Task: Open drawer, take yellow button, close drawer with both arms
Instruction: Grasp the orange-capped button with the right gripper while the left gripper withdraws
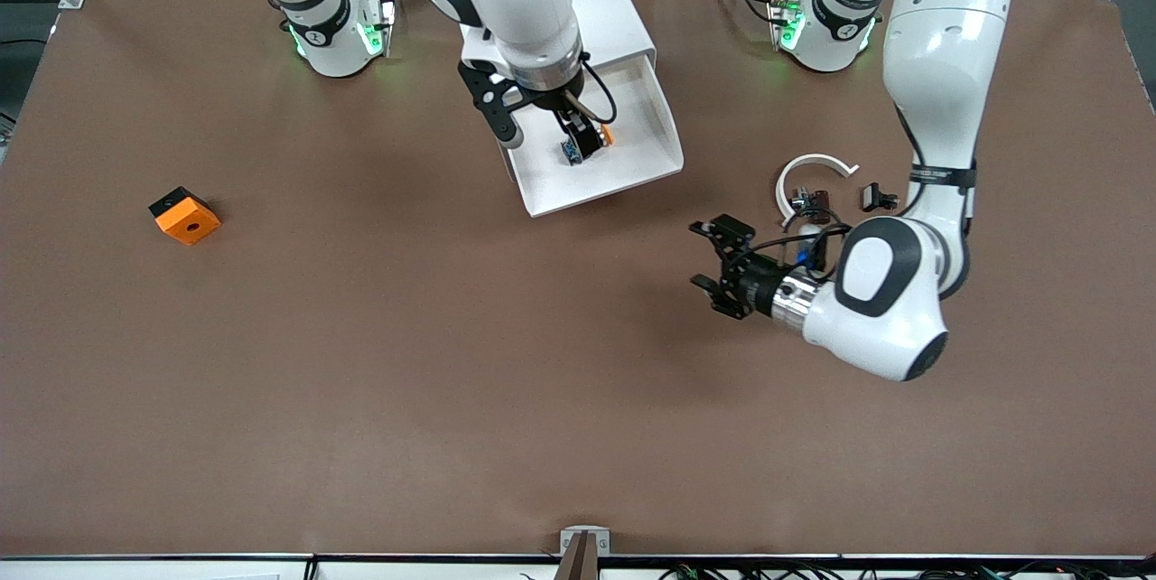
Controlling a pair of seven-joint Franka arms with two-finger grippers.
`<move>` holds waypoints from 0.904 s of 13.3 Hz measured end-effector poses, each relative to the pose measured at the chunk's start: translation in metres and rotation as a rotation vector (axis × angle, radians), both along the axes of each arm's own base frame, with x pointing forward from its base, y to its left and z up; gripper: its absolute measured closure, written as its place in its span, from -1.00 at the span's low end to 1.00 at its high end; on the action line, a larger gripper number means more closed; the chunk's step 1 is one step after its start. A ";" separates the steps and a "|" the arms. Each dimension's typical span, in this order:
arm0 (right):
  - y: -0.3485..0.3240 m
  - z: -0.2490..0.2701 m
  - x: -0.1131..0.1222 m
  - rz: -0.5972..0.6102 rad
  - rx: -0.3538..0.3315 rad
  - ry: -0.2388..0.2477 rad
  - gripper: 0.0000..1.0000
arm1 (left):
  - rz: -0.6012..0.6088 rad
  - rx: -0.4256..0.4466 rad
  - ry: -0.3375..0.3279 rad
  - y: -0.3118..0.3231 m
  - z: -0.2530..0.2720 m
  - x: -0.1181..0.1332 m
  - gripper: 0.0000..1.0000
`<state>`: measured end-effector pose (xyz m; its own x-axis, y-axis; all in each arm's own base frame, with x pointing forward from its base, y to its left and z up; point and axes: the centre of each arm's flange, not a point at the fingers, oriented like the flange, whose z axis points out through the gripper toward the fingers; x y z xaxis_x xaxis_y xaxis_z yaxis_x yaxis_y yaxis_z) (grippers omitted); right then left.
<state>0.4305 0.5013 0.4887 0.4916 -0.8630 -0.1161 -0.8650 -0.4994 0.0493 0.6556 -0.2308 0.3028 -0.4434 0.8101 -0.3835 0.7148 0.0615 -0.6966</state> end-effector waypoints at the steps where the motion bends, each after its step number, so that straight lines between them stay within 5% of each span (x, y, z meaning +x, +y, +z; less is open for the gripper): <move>1: 0.005 -0.009 -0.003 0.022 -0.038 -0.021 -1.00 | -0.047 -0.001 -0.063 0.014 0.002 0.005 -1.00; 4: 0.016 -0.029 -0.012 0.065 -0.101 -0.050 -1.00 | -0.234 -0.011 -0.249 0.041 0.019 0.013 -1.00; 9: 0.018 -0.051 -0.009 0.067 -0.132 -0.031 -1.00 | -0.413 0.004 -0.468 0.087 0.061 0.026 -1.00; 12: 0.021 -0.067 -0.008 0.069 -0.148 -0.017 -1.00 | -0.642 0.001 -0.615 0.109 0.103 0.023 -1.00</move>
